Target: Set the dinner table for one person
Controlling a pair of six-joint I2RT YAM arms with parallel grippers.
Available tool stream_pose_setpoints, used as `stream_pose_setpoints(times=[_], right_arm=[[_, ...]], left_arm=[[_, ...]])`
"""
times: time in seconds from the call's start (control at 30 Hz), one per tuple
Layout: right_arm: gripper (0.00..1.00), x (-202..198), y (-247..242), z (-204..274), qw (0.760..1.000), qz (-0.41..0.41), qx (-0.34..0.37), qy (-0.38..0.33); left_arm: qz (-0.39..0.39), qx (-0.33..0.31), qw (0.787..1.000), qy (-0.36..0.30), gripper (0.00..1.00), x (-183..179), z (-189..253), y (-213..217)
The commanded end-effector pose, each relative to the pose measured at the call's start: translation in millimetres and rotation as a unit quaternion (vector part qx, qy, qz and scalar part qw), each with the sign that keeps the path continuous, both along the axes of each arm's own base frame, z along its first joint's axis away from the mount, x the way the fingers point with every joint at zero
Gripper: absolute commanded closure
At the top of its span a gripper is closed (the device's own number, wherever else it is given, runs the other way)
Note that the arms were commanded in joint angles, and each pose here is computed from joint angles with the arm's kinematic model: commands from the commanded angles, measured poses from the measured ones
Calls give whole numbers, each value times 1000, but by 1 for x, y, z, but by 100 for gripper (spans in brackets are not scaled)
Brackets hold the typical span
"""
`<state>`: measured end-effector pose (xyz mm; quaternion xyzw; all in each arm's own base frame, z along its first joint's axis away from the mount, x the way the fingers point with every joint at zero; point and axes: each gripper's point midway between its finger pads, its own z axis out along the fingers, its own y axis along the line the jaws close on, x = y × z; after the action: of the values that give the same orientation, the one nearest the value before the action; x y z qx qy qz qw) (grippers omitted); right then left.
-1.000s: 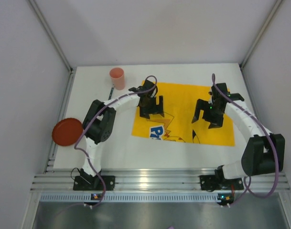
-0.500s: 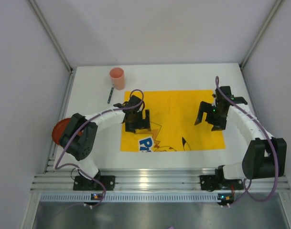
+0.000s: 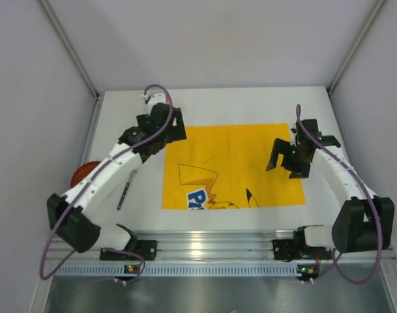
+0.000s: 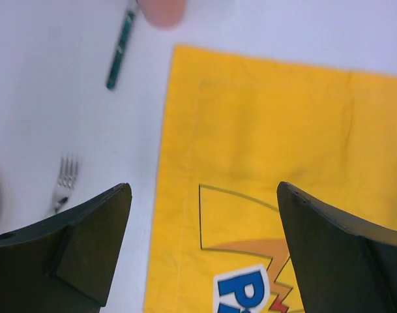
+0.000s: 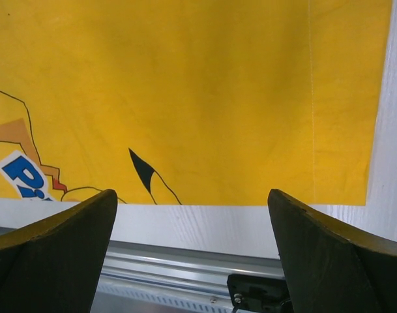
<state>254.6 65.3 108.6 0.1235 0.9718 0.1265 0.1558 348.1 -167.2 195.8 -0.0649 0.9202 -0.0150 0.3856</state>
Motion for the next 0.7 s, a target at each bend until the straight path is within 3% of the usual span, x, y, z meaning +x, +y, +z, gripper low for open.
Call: stream_pose_setpoints(times=[0.0,0.03,0.1,0.13,0.2,0.23,0.37,0.53,0.67], right_arm=[[0,0,-4,8,1000,-2,1,-30],[0,-3,-3,5,1000,0,2,-25],[0,-8,-3,5,1000,-1,4,-25],[0,-11,-3,5,1000,0,6,-25],[0,-14,-3,7,999,3,8,-31],[0,-17,-2,7,1000,6,8,-29],[0,-27,-4,6,1000,9,3,-20],[0,-33,-12,10,999,8,-18,-27],[0,-34,-12,14,999,3,-16,-35]], left_arm=[[73,1,977,-198,1,18,90,50],[40,-3,975,-219,1,19,101,54],[65,-15,970,-233,1,37,110,78],[52,-18,977,-204,1,51,96,76],[77,-23,976,-200,1,75,116,98],[72,-9,983,-168,1,88,98,98],[69,-66,977,-191,3,136,123,101],[92,-108,980,-139,10,186,91,111],[100,-123,980,-120,13,205,76,125]])
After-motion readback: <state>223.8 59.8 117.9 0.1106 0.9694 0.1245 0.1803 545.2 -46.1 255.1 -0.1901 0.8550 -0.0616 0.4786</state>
